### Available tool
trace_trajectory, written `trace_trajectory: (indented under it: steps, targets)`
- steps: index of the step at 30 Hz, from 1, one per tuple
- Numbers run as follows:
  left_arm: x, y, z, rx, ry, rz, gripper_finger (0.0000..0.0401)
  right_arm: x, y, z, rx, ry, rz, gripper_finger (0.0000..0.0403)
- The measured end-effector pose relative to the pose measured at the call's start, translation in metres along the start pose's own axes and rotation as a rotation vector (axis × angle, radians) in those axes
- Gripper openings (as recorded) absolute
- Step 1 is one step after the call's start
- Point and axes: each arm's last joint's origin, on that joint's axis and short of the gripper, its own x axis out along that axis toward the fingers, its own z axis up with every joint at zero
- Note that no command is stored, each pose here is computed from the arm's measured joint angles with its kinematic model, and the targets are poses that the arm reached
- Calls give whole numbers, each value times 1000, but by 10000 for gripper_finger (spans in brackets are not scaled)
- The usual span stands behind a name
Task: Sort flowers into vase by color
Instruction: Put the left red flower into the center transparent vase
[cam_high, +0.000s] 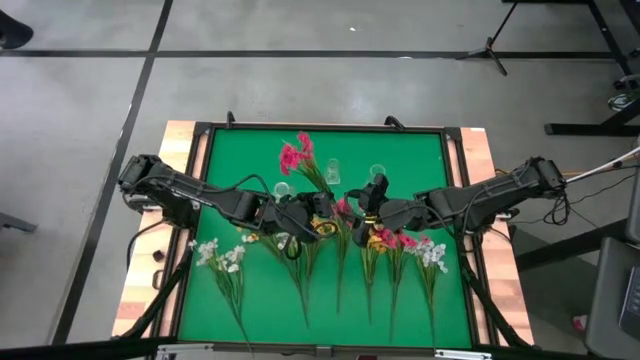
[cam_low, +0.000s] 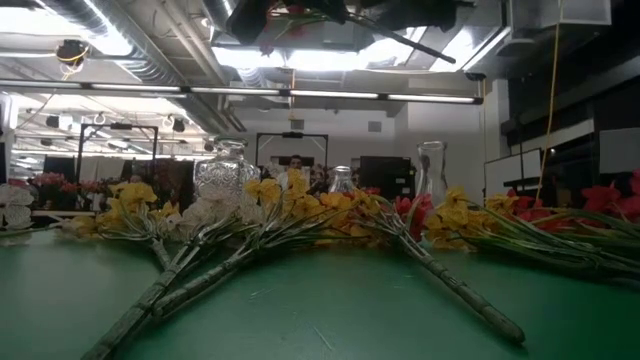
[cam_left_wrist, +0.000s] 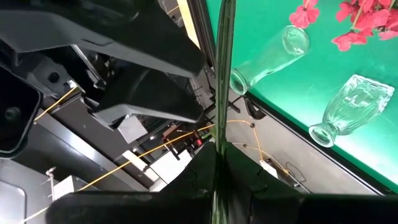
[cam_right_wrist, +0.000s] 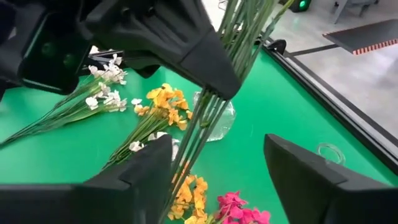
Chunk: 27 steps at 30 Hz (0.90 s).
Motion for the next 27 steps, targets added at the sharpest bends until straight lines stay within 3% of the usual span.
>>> trace_trajectory:
  steps: [6,27]
  targets:
    - [3,-1,-3,-4,5,-5,12,4,-4,2,53,5,25,297]
    - [4,-1,-3,-4,-24,-4,12,18,-14,6,87,10,64,276]
